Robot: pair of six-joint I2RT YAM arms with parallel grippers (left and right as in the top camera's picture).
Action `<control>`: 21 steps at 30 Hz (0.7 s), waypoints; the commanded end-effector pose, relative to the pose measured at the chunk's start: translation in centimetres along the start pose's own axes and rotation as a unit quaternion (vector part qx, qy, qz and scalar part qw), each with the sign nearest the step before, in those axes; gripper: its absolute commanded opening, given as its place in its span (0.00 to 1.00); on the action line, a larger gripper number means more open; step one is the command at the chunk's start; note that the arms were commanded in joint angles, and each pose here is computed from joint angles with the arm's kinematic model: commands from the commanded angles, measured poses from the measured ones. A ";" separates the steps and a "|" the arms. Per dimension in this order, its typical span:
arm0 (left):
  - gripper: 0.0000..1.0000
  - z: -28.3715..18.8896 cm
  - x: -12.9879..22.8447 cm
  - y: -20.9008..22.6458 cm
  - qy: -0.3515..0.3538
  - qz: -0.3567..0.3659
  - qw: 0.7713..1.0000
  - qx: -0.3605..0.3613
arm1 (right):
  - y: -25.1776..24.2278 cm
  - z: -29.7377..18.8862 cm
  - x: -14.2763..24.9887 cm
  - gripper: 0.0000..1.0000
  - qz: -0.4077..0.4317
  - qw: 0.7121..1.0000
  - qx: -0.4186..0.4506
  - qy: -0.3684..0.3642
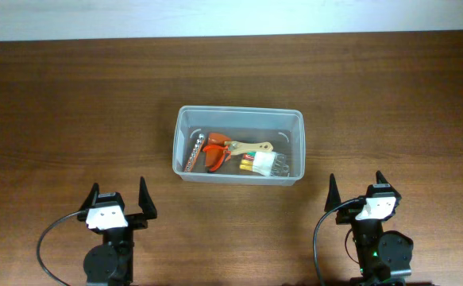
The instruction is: Pack container
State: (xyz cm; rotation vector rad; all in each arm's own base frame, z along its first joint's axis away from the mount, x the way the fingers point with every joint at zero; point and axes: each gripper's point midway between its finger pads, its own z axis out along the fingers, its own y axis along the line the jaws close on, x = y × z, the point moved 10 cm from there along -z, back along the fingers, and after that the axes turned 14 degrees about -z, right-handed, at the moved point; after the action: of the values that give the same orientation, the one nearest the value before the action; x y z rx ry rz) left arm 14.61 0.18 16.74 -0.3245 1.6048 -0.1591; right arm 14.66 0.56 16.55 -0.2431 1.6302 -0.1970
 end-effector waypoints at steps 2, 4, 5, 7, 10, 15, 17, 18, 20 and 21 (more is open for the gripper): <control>0.99 0.0 0.2 -0.2 0.009 -0.026 0.999 0.019 | 0.0 0.0 0.2 0.99 0.000 1.000 0.006 0.004; 0.99 0.0 0.3 -0.3 0.010 -0.027 0.999 0.024 | 0.0 0.0 0.2 0.99 0.000 1.000 0.006 0.004; 0.99 0.0 0.3 -0.4 0.013 -0.026 0.999 0.032 | 0.0 0.0 0.2 0.99 0.000 1.000 0.006 0.004; 0.99 0.0 0.3 -0.4 0.014 -0.026 0.999 0.033 | 0.0 0.0 0.2 0.99 0.000 1.000 0.006 0.004; 0.99 0.0 0.3 -0.4 0.014 -0.026 0.999 0.033 | 0.0 0.0 0.2 0.99 0.000 1.000 0.006 0.004; 0.99 0.0 0.3 -0.4 0.014 -0.026 0.999 0.033 | 0.0 0.0 0.2 0.98 0.000 1.000 0.006 0.004; 0.99 0.0 0.3 -0.4 0.014 -0.026 0.999 0.033 | 0.0 0.0 0.2 0.99 0.000 1.000 0.006 0.004; 0.99 0.0 0.3 -0.4 0.014 -0.026 0.999 0.033 | 0.0 0.0 0.2 0.99 0.000 1.000 0.006 0.004; 0.99 0.0 0.3 -0.4 0.014 -0.026 0.999 0.033 | 0.0 0.0 0.2 0.99 0.000 1.000 0.006 0.004; 0.99 0.0 0.3 -0.4 0.014 -0.026 0.999 0.033 | 0.0 0.0 0.2 0.99 0.000 1.000 0.006 0.004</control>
State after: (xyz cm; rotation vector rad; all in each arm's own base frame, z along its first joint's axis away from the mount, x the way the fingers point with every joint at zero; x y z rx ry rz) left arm 14.63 -0.23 16.70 -0.3189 1.6126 -0.2382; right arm 14.66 0.57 16.55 -0.2434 1.6301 -0.1967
